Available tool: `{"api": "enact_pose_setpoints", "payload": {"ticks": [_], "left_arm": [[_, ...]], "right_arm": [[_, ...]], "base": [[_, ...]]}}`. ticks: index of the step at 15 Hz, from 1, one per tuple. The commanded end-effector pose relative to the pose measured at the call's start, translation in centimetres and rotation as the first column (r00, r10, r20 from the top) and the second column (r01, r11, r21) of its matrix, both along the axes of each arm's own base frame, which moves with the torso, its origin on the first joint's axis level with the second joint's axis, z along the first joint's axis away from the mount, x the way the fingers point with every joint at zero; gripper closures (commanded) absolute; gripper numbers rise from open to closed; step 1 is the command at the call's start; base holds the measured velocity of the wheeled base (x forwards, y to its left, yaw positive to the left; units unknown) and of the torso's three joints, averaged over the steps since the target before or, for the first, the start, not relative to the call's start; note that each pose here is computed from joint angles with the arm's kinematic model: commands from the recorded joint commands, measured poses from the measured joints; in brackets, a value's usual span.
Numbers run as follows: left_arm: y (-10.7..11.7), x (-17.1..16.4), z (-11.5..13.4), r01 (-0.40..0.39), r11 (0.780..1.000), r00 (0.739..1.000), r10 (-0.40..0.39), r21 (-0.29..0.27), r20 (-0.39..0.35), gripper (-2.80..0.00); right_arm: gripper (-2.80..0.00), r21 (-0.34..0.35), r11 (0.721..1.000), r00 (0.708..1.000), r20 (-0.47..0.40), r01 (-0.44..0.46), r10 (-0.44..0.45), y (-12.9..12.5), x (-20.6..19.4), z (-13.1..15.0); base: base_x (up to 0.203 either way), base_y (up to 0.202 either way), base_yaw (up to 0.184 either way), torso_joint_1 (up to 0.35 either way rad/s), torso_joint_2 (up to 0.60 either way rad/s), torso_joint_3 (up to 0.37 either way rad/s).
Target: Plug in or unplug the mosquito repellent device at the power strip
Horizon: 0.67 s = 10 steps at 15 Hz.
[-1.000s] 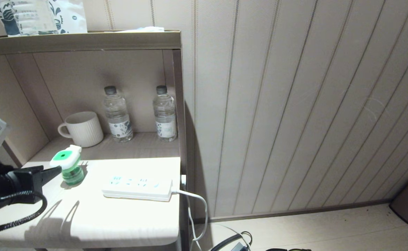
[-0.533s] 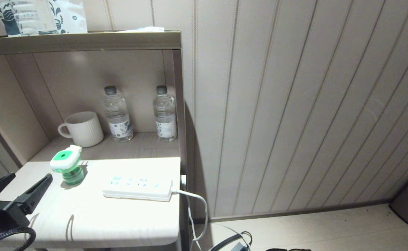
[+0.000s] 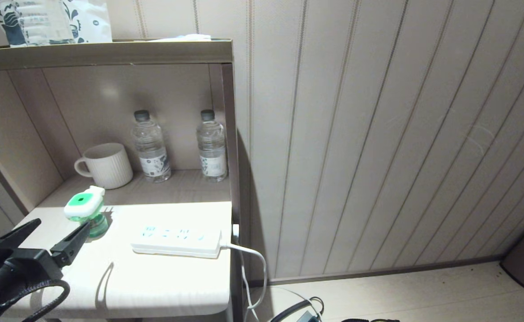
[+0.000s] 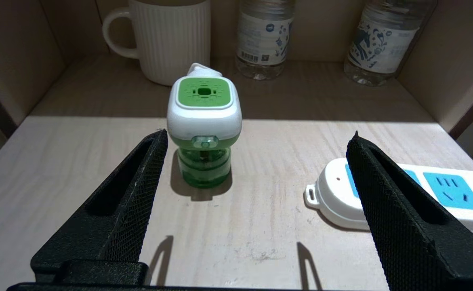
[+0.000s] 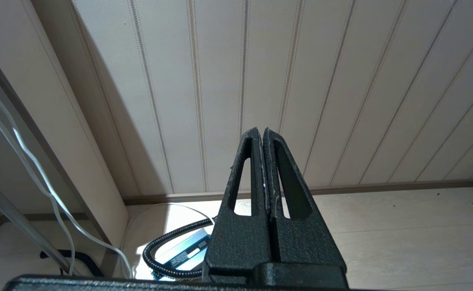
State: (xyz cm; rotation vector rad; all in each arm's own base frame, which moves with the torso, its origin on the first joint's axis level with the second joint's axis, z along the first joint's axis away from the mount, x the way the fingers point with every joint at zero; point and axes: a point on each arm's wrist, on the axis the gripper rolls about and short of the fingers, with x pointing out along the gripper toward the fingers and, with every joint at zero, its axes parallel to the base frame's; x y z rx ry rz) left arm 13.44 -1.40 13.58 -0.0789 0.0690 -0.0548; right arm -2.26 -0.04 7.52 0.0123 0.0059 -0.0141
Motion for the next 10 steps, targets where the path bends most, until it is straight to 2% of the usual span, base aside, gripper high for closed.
{"api": "enact_pose_setpoints", "payload": {"ticks": [1, 10], "left_arm": [[-0.3, 1.8, -1.2, 0.000, 1.000, 0.998, -0.001, -0.013, -0.060, -2.80], [-0.5, 4.3, -2.2, -0.007, 0.998, 0.999, 0.005, -0.063, -0.046, -2.80]], "right_arm": [[0.00, 0.000, 1.000, 1.000, 0.000, 0.000, 0.000, 0.0, 0.0, 0.0], [0.00, 0.000, 1.000, 1.000, 0.000, -0.001, 0.001, 0.0, 0.0, 0.0]], "base": [[0.000, 0.000, 0.000, 0.000, 0.00, 0.000], [0.000, 0.000, 0.000, 0.000, 0.00, 0.000]]}}
